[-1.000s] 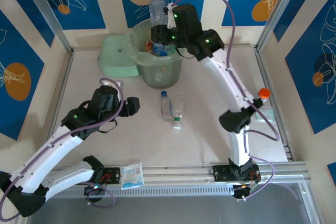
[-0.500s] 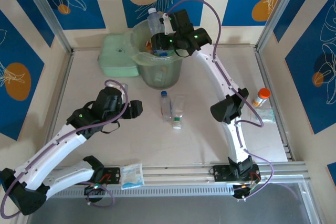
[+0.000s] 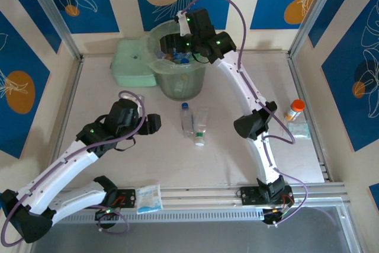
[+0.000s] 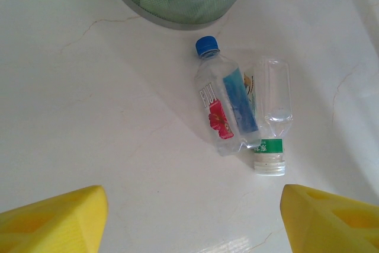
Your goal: Put the plastic bottles in the bin
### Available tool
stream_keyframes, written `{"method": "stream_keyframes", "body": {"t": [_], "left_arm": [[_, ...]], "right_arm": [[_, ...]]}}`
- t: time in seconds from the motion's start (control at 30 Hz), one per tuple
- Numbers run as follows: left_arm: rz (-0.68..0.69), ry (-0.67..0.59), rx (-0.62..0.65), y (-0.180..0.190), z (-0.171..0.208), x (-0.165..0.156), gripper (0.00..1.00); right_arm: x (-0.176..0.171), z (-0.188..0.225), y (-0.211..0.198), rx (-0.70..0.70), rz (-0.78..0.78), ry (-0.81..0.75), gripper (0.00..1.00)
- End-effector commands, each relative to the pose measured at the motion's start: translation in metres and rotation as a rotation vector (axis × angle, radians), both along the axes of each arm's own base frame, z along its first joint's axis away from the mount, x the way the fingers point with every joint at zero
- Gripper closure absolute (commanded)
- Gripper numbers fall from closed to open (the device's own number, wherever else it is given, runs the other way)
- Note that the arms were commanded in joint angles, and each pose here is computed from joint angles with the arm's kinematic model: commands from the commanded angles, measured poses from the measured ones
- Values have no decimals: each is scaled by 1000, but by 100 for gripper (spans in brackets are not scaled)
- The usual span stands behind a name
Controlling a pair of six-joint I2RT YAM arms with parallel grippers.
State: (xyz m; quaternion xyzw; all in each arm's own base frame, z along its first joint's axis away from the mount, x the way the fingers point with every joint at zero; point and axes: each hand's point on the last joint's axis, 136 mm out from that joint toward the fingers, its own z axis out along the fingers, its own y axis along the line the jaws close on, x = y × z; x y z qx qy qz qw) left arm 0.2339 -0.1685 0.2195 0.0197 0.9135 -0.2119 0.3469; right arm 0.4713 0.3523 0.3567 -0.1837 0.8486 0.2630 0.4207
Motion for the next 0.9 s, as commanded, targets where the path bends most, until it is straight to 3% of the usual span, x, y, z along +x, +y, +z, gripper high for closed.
{"method": "stream_keyframes", "body": {"t": [0.0, 0.2, 0.47, 0.67, 0.87], "left_arm": [[-13, -18, -11, -2, 7, 2, 23], [-45, -19, -18, -12, 4, 7, 24], [-80, 4, -2, -29, -15, 17, 25], [-152, 30, 60, -64, -45, 28, 20], [-209, 68, 139, -105, -82, 34, 18]], "right_arm": [[-19, 44, -8, 11, -12, -102, 16], [-50, 66, -31, -19, -80, -145, 22], [-78, 72, -85, 19, -208, -105, 51], [-127, 52, -125, 46, -270, -90, 48], [-178, -13, -181, -6, -381, 34, 47]]}}
